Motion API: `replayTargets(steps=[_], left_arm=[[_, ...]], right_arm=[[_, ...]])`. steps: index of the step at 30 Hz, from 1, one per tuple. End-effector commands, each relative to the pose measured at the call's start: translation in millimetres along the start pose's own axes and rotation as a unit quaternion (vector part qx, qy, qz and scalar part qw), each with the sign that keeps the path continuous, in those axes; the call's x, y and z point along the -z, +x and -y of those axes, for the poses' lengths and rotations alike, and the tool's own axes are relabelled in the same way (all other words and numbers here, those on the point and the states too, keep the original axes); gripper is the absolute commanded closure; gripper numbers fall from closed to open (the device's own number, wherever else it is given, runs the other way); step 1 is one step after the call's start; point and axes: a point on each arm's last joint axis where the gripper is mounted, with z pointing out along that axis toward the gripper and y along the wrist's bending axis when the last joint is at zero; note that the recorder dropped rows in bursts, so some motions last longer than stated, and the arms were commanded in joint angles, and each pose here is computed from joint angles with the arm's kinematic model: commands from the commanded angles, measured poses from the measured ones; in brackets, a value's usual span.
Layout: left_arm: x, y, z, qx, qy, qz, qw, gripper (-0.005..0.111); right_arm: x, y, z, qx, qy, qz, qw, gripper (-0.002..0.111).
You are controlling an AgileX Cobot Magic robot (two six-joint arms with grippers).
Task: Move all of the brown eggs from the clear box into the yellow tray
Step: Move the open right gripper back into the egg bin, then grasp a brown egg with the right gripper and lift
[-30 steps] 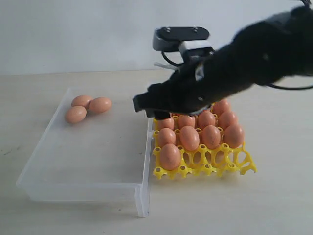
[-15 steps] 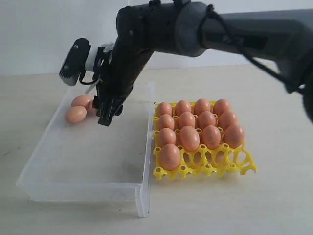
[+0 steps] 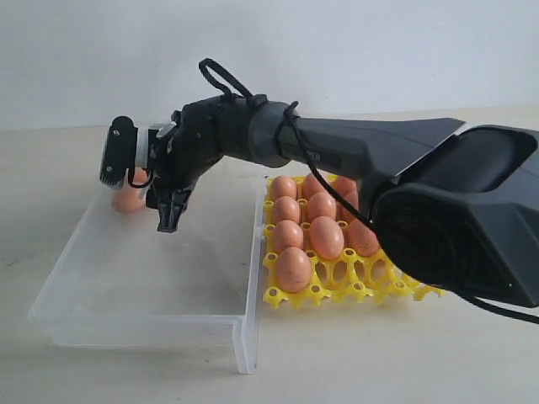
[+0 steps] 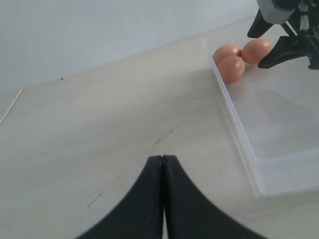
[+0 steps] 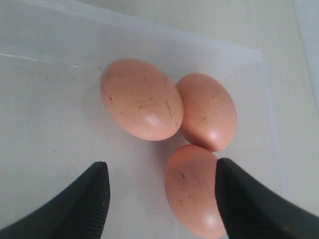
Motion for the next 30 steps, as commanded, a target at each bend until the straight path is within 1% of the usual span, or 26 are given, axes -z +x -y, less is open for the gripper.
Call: replayTargets(steps=[1,4,7,13,16,26,30], left_arm=[[1,-2,-0.4,0.002,-0.001,0.008,1.000,0.107],[1,-2,-0.4,0.002,-0.001,0.008,1.000,0.107],[1,-2,-0.4,0.002,-0.001,0.008,1.000,0.107],[1,-2,-0.4,0.002,-0.001,0.008,1.000,0.107],[1,-2,-0.4,0.002,-0.001,0.008,1.000,0.107],[1,-2,-0.4,0.002,-0.001,0.008,1.000,0.107],[1,-2,-0.4,0.002,-0.001,0.008,1.000,0.107]], right_arm=[[-9,5,9,0.020,0.025,-0.002,0.999,0.049],[-15,7,8,0.018,0.026,-0.002,1.000,0.049],[-19,10,8,0.031,0.032,-0.012,0.999,0.049],[-20,20,14,0.005,0.051,-0.037,0.998,0.051],[-20,22,16,0.002,0.052,-0.038,0.998,0.053],[-26,29,11,-0.004,0.040,-0.051,0.998,0.053],[-26,28,12,-0.004,0.045,-0.046,0.998,0.053]])
